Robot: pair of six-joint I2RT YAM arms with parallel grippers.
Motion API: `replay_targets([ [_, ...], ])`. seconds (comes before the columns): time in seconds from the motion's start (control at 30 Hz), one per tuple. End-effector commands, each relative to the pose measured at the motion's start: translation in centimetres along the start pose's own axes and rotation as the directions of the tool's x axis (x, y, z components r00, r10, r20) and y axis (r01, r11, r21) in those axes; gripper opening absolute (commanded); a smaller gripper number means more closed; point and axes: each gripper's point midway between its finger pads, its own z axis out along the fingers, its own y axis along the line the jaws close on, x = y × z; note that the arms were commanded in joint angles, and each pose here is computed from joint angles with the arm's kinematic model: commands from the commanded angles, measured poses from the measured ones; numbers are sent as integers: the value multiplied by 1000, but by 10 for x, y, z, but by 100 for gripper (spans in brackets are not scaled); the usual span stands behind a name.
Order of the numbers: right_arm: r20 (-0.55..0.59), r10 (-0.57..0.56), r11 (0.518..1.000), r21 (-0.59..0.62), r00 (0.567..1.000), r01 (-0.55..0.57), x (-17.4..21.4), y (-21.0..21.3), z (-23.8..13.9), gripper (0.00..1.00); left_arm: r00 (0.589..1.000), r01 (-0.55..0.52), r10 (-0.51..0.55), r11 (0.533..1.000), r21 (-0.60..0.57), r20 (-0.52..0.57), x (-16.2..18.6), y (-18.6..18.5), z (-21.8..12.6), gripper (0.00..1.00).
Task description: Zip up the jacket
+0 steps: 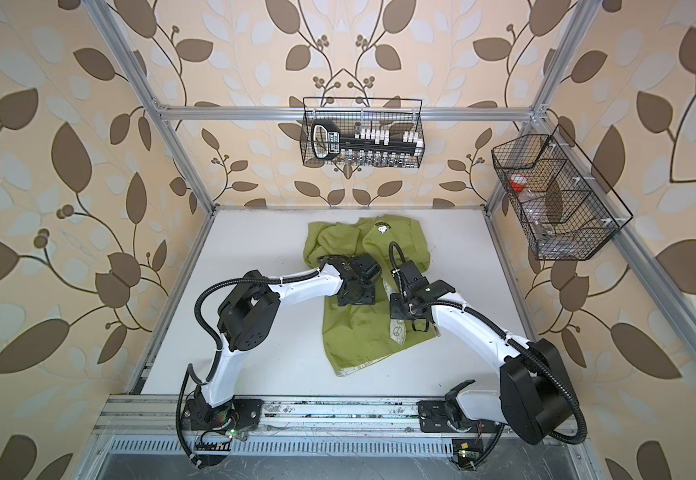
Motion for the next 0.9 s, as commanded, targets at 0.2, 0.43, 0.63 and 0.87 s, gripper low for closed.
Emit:
replay_targets([
  [0.2, -5, 12, 1000, 3, 1000, -12, 6, -6, 0, 0, 994, 14, -12, 1000, -18, 109, -23, 10, -46, 15],
  [0.43, 8, 20, 991, -130, 1000, -18, -3, 19, -12, 12, 995, 14, -12, 1000, -12, 97, -21, 38, -67, 3],
  [0.63, 140, 102, 932, -361, 985, -45, -44, 40, -70, 60, 996, 68, -67, 998, -12, 52, -7, 75, -52, 0],
  [0.87, 91, 211, 914, -372, 973, -163, -66, 13, -44, 57, 998, 61, -61, 998, -17, 28, -5, 85, -49, 0],
])
